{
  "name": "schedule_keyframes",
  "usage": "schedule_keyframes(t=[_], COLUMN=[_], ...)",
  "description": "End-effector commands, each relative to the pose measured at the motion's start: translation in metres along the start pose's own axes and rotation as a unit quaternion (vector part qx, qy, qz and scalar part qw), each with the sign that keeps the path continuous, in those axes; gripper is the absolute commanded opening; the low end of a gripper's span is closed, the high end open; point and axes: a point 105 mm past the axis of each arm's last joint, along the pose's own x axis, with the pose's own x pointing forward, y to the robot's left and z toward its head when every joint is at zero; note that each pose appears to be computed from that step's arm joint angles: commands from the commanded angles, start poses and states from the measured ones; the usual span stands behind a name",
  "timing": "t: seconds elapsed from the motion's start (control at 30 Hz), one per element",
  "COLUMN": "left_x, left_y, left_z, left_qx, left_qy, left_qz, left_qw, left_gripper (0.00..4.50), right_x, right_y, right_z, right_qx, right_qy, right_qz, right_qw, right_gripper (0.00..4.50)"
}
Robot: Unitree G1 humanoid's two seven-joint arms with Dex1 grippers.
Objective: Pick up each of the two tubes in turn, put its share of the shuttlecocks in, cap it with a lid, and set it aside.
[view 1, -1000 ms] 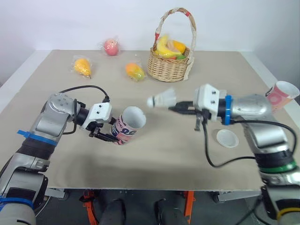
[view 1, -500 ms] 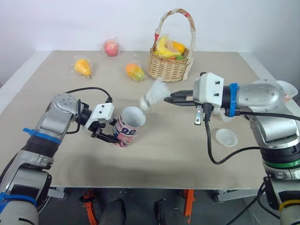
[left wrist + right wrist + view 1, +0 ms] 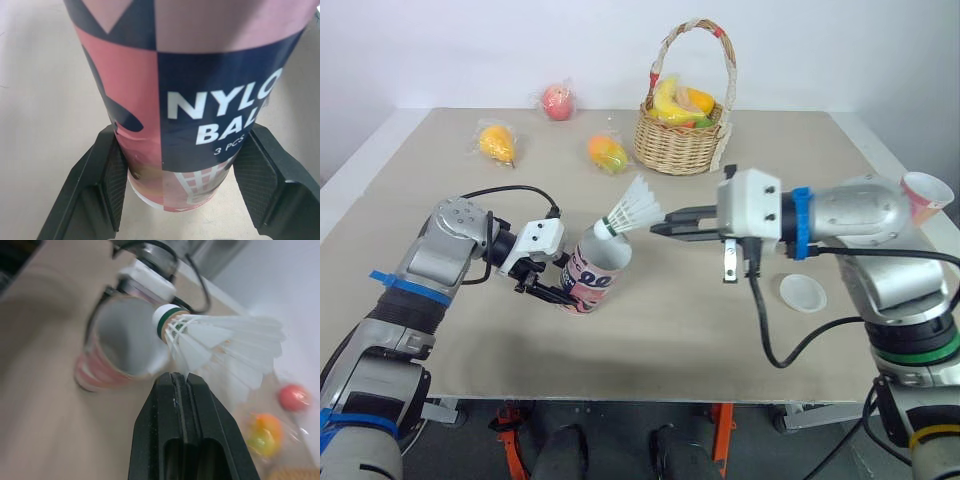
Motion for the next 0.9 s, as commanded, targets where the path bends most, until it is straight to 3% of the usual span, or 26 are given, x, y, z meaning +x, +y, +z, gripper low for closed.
schedule_keyframes(t=[0.03,0.1,0.17,0.2,0.23,0.3,0.4,0.6,0.77,0.9], left_x=[-0.002,-0.003,-0.003,-0.003,-0.004,-0.004,-0.003,-0.003,-0.002,-0.002], left_y=[0.003,0.003,0.004,0.004,0.003,0.003,0.003,0.001,-0.002,-0.002], left_z=[0.007,0.007,0.007,0.007,0.007,0.007,0.007,0.006,0.004,0.003], left_qx=[0.014,0.014,0.015,0.015,0.015,0.014,0.013,0.012,0.008,0.008], left_qy=[-0.001,0.000,0.000,0.000,0.000,0.000,-0.001,-0.003,-0.003,-0.002], left_qz=[0.005,0.005,0.006,0.007,0.008,0.008,0.008,0.009,0.008,0.005], left_qw=[1.000,1.000,1.000,1.000,1.000,1.000,1.000,1.000,1.000,1.000], left_gripper=[2.81,2.81,2.81,2.81,2.81,2.81,2.81,2.81,2.81,2.81], right_x=[0.013,0.020,0.022,0.021,0.019,0.014,0.002,-0.042,-0.110,-0.155], right_y=[-0.001,0.005,0.010,0.012,0.012,0.012,0.010,-0.003,0.012,0.038], right_z=[0.003,0.001,0.000,0.001,0.003,0.007,0.015,-0.024,-0.091,-0.109], right_qx=[-0.032,-0.037,-0.033,-0.027,-0.019,0.006,0.061,0.171,0.273,0.326], right_qy=[0.010,0.016,0.016,0.014,0.011,0.000,-0.035,0.012,0.138,0.177], right_qz=[0.007,0.030,0.050,0.062,0.068,0.077,0.077,-0.052,-0.209,-0.275], right_qw=[0.999,0.999,0.998,0.998,0.997,0.997,0.995,0.984,0.929,0.887], right_gripper=[0.02,0.02,0.70,0.70,1.52,1.89,1.89,1.89,1.89,1.89])
